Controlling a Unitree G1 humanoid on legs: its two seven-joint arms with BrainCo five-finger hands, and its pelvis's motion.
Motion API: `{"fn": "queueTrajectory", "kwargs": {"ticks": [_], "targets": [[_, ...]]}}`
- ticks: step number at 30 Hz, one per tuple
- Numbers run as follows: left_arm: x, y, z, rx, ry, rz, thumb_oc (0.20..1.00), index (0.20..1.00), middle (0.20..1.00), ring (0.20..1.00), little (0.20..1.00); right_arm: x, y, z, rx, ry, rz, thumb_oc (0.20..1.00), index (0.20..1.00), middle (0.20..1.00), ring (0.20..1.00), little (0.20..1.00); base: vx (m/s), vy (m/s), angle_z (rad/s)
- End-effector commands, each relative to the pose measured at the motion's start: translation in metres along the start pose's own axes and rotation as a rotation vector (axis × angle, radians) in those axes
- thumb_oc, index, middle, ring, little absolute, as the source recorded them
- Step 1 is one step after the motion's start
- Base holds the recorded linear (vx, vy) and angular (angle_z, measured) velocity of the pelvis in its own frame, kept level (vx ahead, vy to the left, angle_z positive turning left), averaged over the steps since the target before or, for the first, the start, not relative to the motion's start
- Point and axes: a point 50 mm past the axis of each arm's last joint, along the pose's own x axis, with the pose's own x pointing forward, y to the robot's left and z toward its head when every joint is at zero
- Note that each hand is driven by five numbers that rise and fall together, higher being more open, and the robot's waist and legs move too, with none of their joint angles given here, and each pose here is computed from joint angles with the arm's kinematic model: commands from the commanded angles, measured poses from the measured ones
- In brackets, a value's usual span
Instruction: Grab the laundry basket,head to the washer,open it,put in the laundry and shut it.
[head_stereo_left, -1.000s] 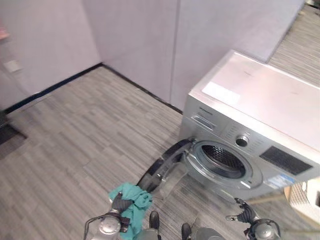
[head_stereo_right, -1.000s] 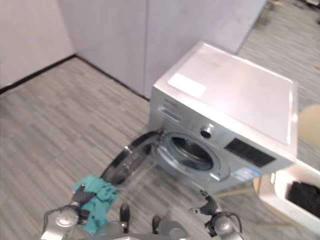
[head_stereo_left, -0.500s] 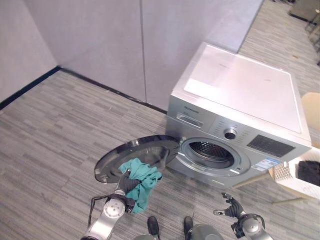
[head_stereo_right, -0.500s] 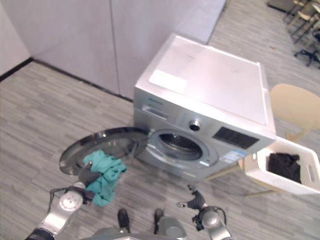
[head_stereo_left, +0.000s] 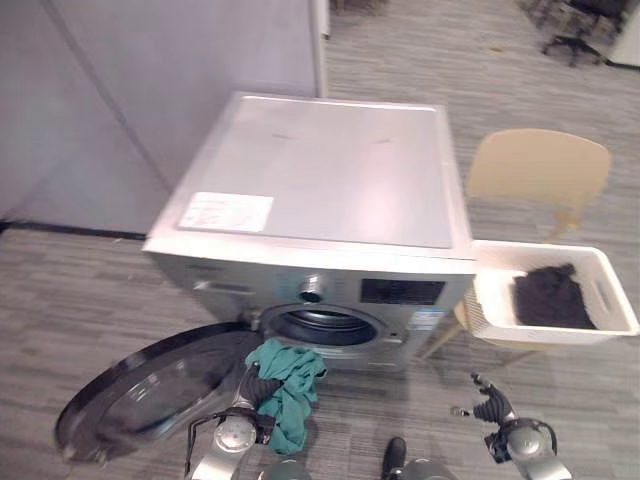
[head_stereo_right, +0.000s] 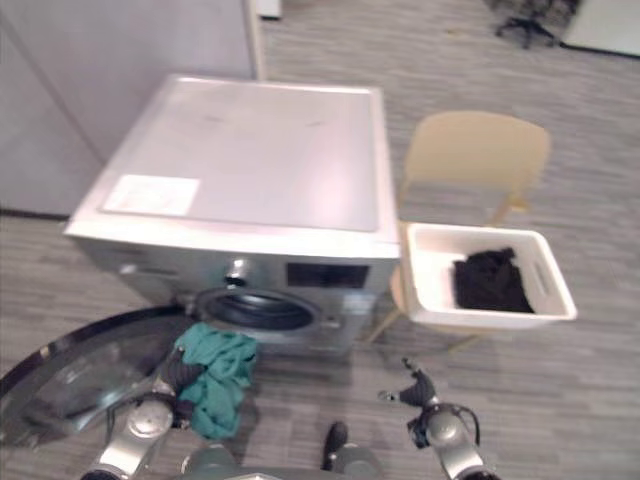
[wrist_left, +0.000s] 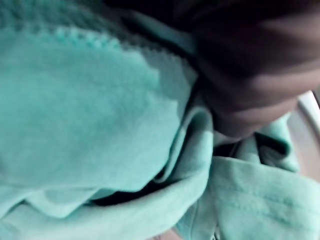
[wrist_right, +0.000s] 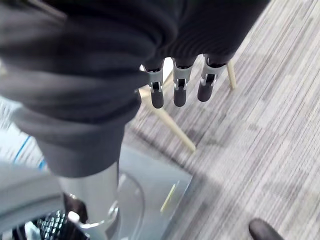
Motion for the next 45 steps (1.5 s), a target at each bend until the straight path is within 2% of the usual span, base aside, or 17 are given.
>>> {"fn": "queueTrajectory", "kwargs": {"ticks": [1, 8, 13, 14, 21, 23, 26, 27, 28, 29, 32, 33, 36, 37, 38, 43, 45], "targets": [[0.009, 0.017, 0.03, -0.027, -0.13, 0.08, 0.2, 0.2, 0.2, 0.2, 0.2, 0.002, -0.003, 0.003, 0.024, -0.017, -0.023, 1.0, 1.0, 1.0, 1.0, 1.0, 0.06, -0.001, -0.17], [0.007, 0.019, 0.019, -0.031, -0.082, 0.1, 0.2, 0.2, 0.2, 0.2, 0.2, 0.0, 0.004, -0.003, 0.048, 0.007, -0.013, 1.0, 1.0, 1.0, 1.0, 1.0, 0.06, 0.049, -0.21], [0.012, 0.019, 0.032, -0.049, -0.126, 0.1, 0.2, 0.2, 0.2, 0.2, 0.2, 0.004, 0.011, 0.009, 0.067, -0.022, -0.006, 1.0, 1.0, 1.0, 1.0, 1.0, -0.11, 0.071, 0.09], [0.019, 0.021, 0.056, -0.065, -0.21, 0.117, 0.2, 0.2, 0.2, 0.2, 0.2, 0.01, 0.008, 0.028, 0.078, -0.082, -0.022, 1.0, 1.0, 1.0, 1.0, 1.0, -0.28, 0.042, -0.03], [0.029, 0.026, 0.119, -0.117, -0.43, 0.19, 0.2, 0.2, 0.2, 0.2, 0.2, 0.017, 0.001, 0.071, 0.144, -0.219, -0.081, 1.0, 1.0, 1.0, 1.0, 1.0, -0.2, 0.029, -0.06], [0.03, 0.029, 0.158, -0.129, -0.561, 0.236, 0.2, 0.2, 0.2, 0.2, 0.2, 0.016, -0.008, 0.097, 0.178, -0.318, -0.134, 1.0, 1.0, 1.0, 1.0, 1.0, -0.23, 0.009, 0.0], [0.027, 0.033, 0.189, -0.137, -0.665, 0.277, 0.2, 0.2, 0.2, 0.2, 0.2, 0.014, -0.017, 0.118, 0.206, -0.404, -0.168, 1.0, 1.0, 1.0, 1.0, 1.0, -0.14, 0.014, -0.12], [0.023, 0.052, 0.238, -0.087, -0.802, 0.38, 0.2, 0.2, 0.2, 0.2, 0.2, 0.007, -0.027, 0.145, 0.249, -0.528, -0.203, 1.0, 1.0, 1.0, 1.0, 1.0, -0.2, 0.009, -0.21], [0.022, 0.061, 0.253, -0.081, -0.837, 0.43, 0.2, 0.2, 0.2, 0.2, 0.2, 0.005, -0.032, 0.15, 0.26, -0.56, -0.218, 1.0, 1.0, 1.0, 1.0, 1.0, -0.19, 0.04, -0.23], [0.014, 0.082, 0.289, -0.041, -0.919, 0.521, 0.2, 0.2, 0.2, 0.2, 0.2, -0.001, -0.038, 0.161, 0.258, -0.627, -0.234, 1.0, 1.0, 1.0, 1.0, 1.0, -0.07, 0.05, -0.25], [0.001, 0.109, 0.323, 0.004, -0.997, 0.643, 0.2, 0.2, 0.2, 0.2, 0.2, -0.006, -0.043, 0.169, 0.265, -0.681, -0.24, 1.0, 1.0, 1.0, 1.0, 1.0, -0.02, 0.035, -0.2], [-0.021, 0.136, 0.354, 0.086, -1.074, 0.777, 0.2, 0.2, 0.2, 0.2, 0.2, -0.012, -0.048, 0.174, 0.264, -0.73, -0.244, 1.0, 1.0, 1.0, 1.0, 1.0, 0.0, 0.032, -0.28], [-0.039, 0.156, 0.381, 0.16, -1.12, 0.888, 0.2, 0.2, 0.2, 0.2, 0.2, -0.015, -0.053, 0.179, 0.266, -0.768, -0.249, 1.0, 1.0, 1.0, 1.0, 1.0, -0.01, 0.02, -0.19], [-0.046, 0.165, 0.389, 0.212, -1.118, 0.942, 0.294, 0.294, 0.294, 0.294, 0.294, -0.017, -0.056, 0.18, 0.26, -0.784, -0.254, 1.0, 1.0, 1.0, 1.0, 1.0, -0.01, 0.0, -0.06], [-0.049, 0.174, 0.402, 0.272, -1.088, 0.965, 1.0, 1.0, 1.0, 1.0, 1.0, -0.019, -0.06, 0.184, 0.254, -0.807, -0.244, 1.0, 1.0, 1.0, 1.0, 1.0, -0.01, 0.0, -0.05], [-0.04, 0.182, 0.406, 0.451, -0.965, 0.934, 1.0, 1.0, 1.0, 1.0, 1.0, -0.017, -0.064, 0.186, 0.225, -0.809, -0.227, 1.0, 1.0, 1.0, 1.0, 1.0, 0.0, 0.001, 0.0], [-0.025, 0.176, 0.393, 0.506, -0.902, 0.86, 1.0, 1.0, 1.0, 1.0, 1.0, -0.016, -0.064, 0.181, 0.213, -0.792, -0.21, 1.0, 1.0, 1.0, 1.0, 1.0, 0.0, 0.0, 0.0]]}}
